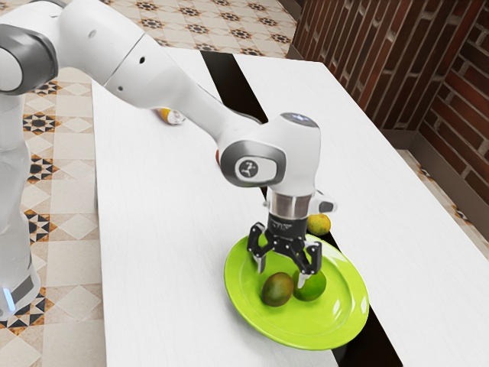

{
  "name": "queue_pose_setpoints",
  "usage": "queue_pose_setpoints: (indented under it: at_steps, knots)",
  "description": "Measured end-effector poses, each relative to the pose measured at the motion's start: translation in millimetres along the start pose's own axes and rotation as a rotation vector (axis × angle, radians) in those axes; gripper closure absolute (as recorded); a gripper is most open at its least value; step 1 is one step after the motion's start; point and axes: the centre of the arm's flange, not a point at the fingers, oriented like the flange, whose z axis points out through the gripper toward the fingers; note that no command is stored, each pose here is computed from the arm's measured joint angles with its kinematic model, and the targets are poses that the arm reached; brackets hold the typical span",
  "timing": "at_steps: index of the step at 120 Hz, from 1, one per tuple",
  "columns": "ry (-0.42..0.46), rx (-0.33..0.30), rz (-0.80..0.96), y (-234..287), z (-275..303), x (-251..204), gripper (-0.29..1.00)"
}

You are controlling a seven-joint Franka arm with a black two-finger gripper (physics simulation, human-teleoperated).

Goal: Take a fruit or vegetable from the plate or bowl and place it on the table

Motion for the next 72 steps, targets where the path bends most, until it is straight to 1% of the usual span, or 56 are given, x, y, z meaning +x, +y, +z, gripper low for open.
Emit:
queue_pose_setpoints:
  at_steps: [14, 29, 36, 48, 60, 67, 72]
  knots:
    - [-0.01, 0.005, 0.009, 3.2, 8.7, -8.1, 0.03]
    - [-0.014, 0.008, 0.002, 2.0, 13.2, -7.3, 0.25]
    - [-0.012, 0.009, -0.008, 0.4, 13.9, -3.0, 0.32]
    - [-0.012, 0.012, -0.022, -1.4, 17.5, 3.2, 0.36]
    - [-0.011, 0.012, -0.027, -1.0, 21.7, 4.4, 0.36]
    - [-0.009, 0.009, -0.03, -0.5, 22.0, 4.7, 0.43]
    - [-0.002, 0.003, -0.032, 0.1, 18.5, 4.5, 0.42]
